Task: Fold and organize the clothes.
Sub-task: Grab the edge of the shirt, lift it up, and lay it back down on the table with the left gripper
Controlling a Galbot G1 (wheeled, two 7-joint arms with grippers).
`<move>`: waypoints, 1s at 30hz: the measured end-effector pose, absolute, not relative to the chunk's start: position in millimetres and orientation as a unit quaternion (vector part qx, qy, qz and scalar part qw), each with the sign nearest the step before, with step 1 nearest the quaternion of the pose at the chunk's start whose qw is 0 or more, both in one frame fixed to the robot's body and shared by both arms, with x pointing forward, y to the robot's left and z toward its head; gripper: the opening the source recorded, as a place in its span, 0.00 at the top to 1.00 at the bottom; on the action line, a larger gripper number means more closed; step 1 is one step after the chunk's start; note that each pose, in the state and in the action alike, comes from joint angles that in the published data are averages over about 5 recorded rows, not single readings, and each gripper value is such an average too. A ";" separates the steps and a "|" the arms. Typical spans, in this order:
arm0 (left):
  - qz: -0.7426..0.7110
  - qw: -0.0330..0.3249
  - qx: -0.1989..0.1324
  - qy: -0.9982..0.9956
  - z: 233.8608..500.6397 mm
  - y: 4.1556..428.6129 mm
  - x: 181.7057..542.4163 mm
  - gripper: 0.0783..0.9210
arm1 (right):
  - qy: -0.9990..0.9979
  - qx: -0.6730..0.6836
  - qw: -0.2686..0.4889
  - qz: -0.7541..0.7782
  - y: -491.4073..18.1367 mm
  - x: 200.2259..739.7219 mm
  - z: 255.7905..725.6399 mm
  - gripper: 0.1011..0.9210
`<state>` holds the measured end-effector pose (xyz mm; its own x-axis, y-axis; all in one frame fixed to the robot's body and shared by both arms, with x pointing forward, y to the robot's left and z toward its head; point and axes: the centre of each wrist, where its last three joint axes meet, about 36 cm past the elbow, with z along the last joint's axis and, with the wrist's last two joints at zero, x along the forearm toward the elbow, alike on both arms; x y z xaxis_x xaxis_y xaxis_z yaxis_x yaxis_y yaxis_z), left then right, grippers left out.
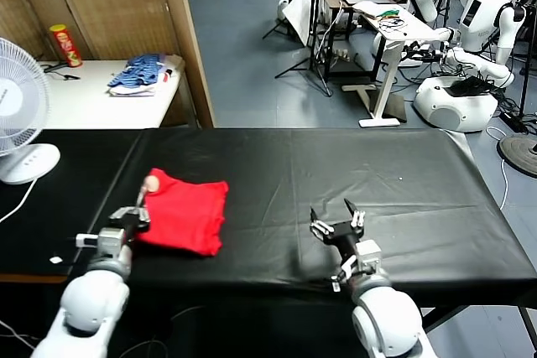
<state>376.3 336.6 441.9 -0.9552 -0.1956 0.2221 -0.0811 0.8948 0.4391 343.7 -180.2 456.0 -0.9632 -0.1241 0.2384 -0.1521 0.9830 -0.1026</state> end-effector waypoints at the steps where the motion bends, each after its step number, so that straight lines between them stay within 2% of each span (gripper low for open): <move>1: -0.235 0.128 0.076 -0.960 445.6 342.5 375.4 0.90 | -0.989 0.069 0.115 0.060 -180.0 343.1 456.9 0.15; 8: -0.346 0.098 0.107 -0.927 478.2 375.9 369.0 0.90 | -0.989 0.069 0.113 0.059 -179.8 340.7 459.0 0.15; 12: -0.358 0.081 0.100 -0.925 487.5 371.6 363.0 0.90 | -0.989 0.068 0.116 0.061 -180.4 337.5 457.9 0.15; 16: -0.302 0.076 0.066 -0.948 485.3 347.9 356.8 0.90 | -0.989 0.066 0.117 0.063 -181.7 333.2 458.2 0.15; 24: -0.102 0.118 -0.020 -0.987 460.5 266.6 351.9 0.90 | -0.988 0.063 0.126 0.067 -193.5 327.3 457.1 0.15; 30: -0.019 0.128 -0.086 -0.988 437.6 206.2 353.0 0.90 | -0.983 0.087 0.147 0.066 -197.7 328.6 450.8 0.15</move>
<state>353.0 206.2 437.6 -0.9526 0.1655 0.2553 0.1751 0.9844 0.0152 328.6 -197.7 450.8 -0.9413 -0.1519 0.3013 -0.1907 0.9762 -0.1036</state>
